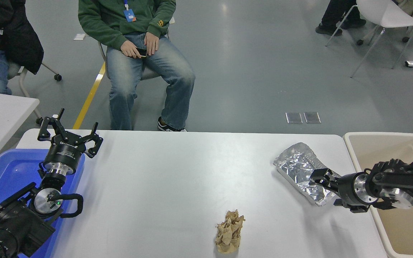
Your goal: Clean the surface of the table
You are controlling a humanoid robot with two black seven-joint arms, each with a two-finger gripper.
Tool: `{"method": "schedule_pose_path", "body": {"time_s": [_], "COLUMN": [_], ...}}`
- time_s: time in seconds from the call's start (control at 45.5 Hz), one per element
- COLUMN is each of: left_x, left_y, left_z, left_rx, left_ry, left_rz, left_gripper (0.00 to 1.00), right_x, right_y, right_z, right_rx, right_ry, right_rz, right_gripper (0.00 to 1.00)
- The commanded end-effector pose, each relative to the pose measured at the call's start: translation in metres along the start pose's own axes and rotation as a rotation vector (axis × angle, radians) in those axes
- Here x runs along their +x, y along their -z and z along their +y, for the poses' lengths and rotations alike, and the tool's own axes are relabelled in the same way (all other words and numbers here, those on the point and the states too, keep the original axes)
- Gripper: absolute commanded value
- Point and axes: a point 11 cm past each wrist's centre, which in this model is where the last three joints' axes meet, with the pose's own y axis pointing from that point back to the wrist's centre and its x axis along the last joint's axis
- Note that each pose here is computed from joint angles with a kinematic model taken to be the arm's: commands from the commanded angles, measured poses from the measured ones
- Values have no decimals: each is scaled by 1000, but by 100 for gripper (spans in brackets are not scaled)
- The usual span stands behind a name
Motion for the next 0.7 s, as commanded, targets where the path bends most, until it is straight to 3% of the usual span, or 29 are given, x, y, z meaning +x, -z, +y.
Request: {"method": "schedule_pose_path", "body": {"time_s": [0.0, 0.242, 0.44, 0.527, 0.549, 0.681], "left_x": [0, 0, 0, 0, 0, 0], "left_y": [0, 0, 0, 0, 0, 0], "left_z": [0, 0, 0, 0, 0, 0], "left_rx": [0, -1, 0, 0, 0, 0], "left_ry": [0, -1, -1, -1, -1, -1], "left_rz": [0, -1, -1, -1, -1, -1], "left_gripper": [100, 100, 100, 100, 100, 100], "right_x": [5, 6, 10, 10, 10, 7], "right_y": [-9, -17, -18, -16, -16, -14], "right_z": [-13, -14, -14, -13, -13, -14], "right_rx": [-30, -46, -49, -46, -46, -43], "right_ry": [-37, -37, -45, -41, -34, -6], "right_rz": [3, 10, 20, 22, 24, 28], "right_gripper": [97, 89, 71, 50, 39, 14]}}
